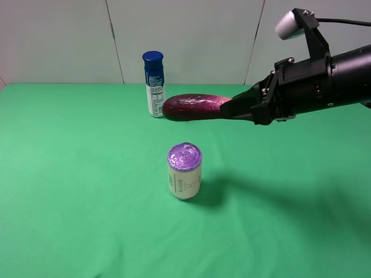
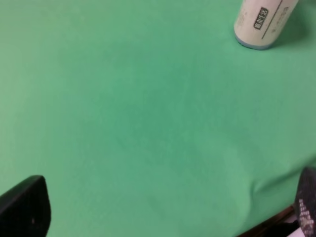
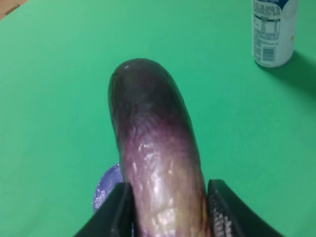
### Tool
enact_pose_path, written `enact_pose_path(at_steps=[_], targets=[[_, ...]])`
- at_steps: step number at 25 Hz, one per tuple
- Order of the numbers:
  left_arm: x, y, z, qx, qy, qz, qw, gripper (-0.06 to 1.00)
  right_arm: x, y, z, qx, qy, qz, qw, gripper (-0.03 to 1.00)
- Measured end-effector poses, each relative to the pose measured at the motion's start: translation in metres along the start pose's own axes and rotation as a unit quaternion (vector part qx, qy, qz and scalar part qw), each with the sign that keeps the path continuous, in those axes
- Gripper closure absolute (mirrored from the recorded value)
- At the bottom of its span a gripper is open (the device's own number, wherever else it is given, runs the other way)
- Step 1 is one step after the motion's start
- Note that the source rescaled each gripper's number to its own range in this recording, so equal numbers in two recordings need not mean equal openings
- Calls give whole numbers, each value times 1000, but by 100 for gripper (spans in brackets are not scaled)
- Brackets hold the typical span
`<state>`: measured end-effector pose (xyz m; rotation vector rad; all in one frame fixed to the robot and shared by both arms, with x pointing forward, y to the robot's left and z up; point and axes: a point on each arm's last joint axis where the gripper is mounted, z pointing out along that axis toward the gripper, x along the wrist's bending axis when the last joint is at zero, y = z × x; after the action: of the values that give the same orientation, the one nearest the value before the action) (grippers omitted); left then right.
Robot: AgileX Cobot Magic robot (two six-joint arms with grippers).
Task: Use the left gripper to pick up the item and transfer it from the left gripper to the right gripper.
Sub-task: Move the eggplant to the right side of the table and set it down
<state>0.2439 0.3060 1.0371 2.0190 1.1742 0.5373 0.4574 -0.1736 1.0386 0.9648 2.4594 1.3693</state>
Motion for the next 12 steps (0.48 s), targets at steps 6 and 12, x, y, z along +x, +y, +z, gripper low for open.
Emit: enact_pose_path(at_steps=[6, 12], targets=[[0, 1, 0, -6, -1, 1, 1000, -6, -2, 1, 0, -3, -12, 14, 1000, 95], [0, 1, 0, -6, 1, -1, 1000, -5, -9, 0, 0, -5, -48, 27, 998, 95]])
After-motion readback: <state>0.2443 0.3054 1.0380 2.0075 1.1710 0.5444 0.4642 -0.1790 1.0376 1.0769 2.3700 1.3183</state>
